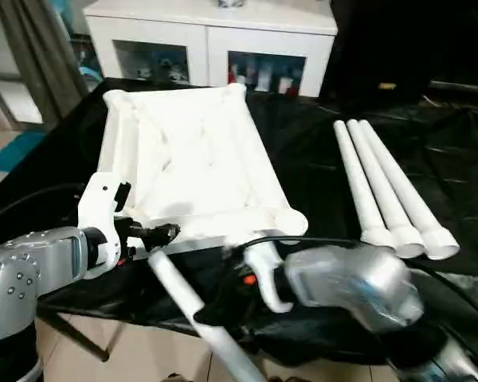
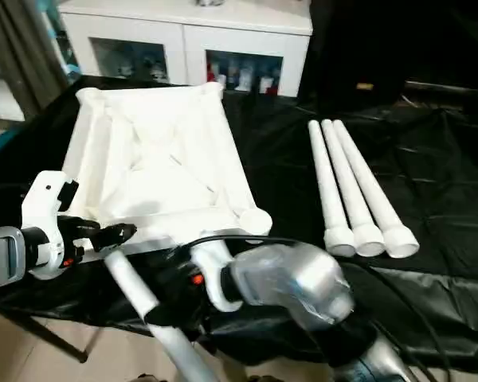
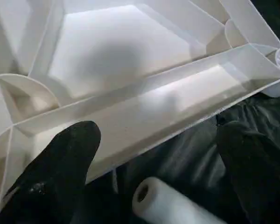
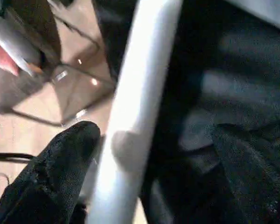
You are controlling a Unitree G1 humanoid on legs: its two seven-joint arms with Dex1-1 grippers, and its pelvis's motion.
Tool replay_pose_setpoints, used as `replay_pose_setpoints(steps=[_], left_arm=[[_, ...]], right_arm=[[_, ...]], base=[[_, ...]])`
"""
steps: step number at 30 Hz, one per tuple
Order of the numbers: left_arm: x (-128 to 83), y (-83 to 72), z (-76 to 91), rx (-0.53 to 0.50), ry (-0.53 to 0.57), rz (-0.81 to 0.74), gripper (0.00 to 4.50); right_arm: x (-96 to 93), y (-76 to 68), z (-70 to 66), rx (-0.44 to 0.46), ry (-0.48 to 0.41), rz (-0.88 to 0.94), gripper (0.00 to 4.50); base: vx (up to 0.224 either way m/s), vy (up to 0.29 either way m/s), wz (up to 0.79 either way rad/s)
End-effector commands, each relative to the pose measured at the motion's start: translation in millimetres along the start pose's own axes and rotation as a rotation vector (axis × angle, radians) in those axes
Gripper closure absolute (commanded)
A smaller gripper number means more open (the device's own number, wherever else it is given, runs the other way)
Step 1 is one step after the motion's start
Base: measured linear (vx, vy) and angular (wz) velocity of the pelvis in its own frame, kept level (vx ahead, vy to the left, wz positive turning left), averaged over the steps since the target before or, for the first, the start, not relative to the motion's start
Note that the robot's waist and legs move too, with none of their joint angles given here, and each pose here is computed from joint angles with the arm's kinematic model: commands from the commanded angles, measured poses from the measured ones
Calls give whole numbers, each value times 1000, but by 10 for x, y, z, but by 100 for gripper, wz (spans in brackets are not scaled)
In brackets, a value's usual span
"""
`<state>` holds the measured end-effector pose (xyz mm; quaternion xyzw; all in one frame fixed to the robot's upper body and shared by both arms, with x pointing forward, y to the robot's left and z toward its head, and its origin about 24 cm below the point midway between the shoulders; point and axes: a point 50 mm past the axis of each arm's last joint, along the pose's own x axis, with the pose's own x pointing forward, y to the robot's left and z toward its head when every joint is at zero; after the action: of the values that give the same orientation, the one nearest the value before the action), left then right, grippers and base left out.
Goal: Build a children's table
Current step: Pick table leg
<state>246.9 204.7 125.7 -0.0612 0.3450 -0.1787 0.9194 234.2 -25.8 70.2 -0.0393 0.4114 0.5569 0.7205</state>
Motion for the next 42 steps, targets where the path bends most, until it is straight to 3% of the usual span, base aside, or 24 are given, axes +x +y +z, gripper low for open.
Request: replay_pose_setpoints(steps=[1,10,16,27,42], left_arm=[[-7,16,12,12,3,13,0],[-7,18,12,13,3,14,0],[-13,21,-19,17,5,25,0],[2,13,-11,19,1,21,0],[-10,12,-1,19,-10,23,0]], right_arm=[[57,-19,29,-36,29,-35,13],[81,-24,35,-50,40,-42,13],[277,56,53,-135,99,-30,13],[362,43,8,-180,148,-61,13],[415,-23,-44,-171,181,-105,136]], base=[[0,0,0],[0,0,0],[0,0,0],[0,0,0],[0,0,0]])
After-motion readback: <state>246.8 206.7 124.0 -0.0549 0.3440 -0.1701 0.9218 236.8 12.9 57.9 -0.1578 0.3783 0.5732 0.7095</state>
